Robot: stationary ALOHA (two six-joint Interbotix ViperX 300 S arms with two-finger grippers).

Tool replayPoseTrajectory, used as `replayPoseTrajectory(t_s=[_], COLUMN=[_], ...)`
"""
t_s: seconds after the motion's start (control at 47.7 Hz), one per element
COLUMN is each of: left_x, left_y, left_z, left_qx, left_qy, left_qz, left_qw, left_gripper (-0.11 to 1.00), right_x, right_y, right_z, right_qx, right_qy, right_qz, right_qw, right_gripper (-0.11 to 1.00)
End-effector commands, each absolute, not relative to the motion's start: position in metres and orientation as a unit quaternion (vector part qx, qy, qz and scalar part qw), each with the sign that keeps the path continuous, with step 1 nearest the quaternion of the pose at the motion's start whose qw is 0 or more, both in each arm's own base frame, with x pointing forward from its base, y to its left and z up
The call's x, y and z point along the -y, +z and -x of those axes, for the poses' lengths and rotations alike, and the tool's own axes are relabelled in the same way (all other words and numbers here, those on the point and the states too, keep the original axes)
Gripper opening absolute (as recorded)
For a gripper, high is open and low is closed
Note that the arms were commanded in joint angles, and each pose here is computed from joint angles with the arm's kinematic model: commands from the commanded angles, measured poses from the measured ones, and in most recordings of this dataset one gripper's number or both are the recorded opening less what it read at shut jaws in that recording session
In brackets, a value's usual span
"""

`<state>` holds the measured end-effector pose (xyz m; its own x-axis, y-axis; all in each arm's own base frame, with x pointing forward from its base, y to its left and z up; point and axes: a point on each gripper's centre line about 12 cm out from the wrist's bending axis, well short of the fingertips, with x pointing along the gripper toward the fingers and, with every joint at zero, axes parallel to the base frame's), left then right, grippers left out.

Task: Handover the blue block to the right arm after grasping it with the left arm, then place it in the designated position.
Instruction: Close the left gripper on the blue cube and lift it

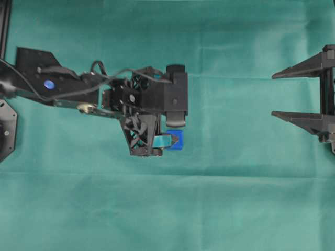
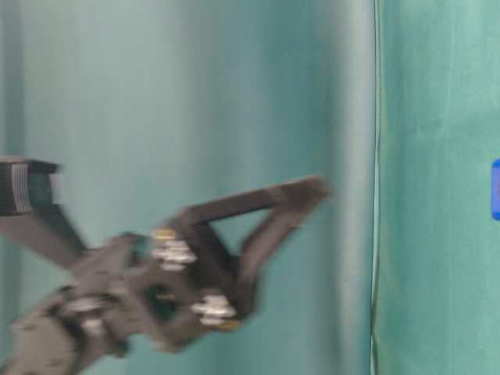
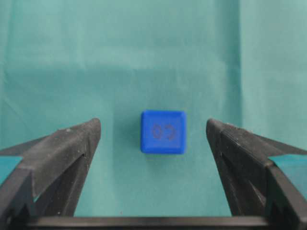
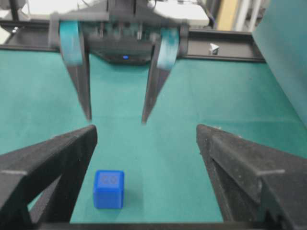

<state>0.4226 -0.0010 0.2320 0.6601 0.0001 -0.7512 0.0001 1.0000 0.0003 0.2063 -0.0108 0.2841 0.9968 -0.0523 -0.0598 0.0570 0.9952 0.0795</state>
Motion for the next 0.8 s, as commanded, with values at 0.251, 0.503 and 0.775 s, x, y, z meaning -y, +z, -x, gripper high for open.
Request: replayPoseTrajectory(t_s=[0.251, 0.503, 0.775], left_x=[0.001, 0.001, 0.001], left_y=[0.182, 0.161, 0.13], left_z=[-0.437, -0.442, -0.445], left_qx=[-0.416, -0.423, -0.443], left_qy=[0.0, 0.0, 0.0], left_qz=[0.001, 0.001, 0.0], left_qw=[0.909, 0.906, 0.896], left_gripper=[1.0, 1.0, 1.0], right_x=[0.012, 0.012, 0.013], right_y=[0.29, 0.287, 0.287], right_z=[-0.21, -0.212, -0.212], right_qx=[-0.024, -0.03, -0.031], right_qy=[-0.029, -0.029, -0.033], right_qz=[-0.039, -0.039, -0.039], right_qw=[0.999, 0.998, 0.998], right_gripper=[0.94, 0.94, 0.94])
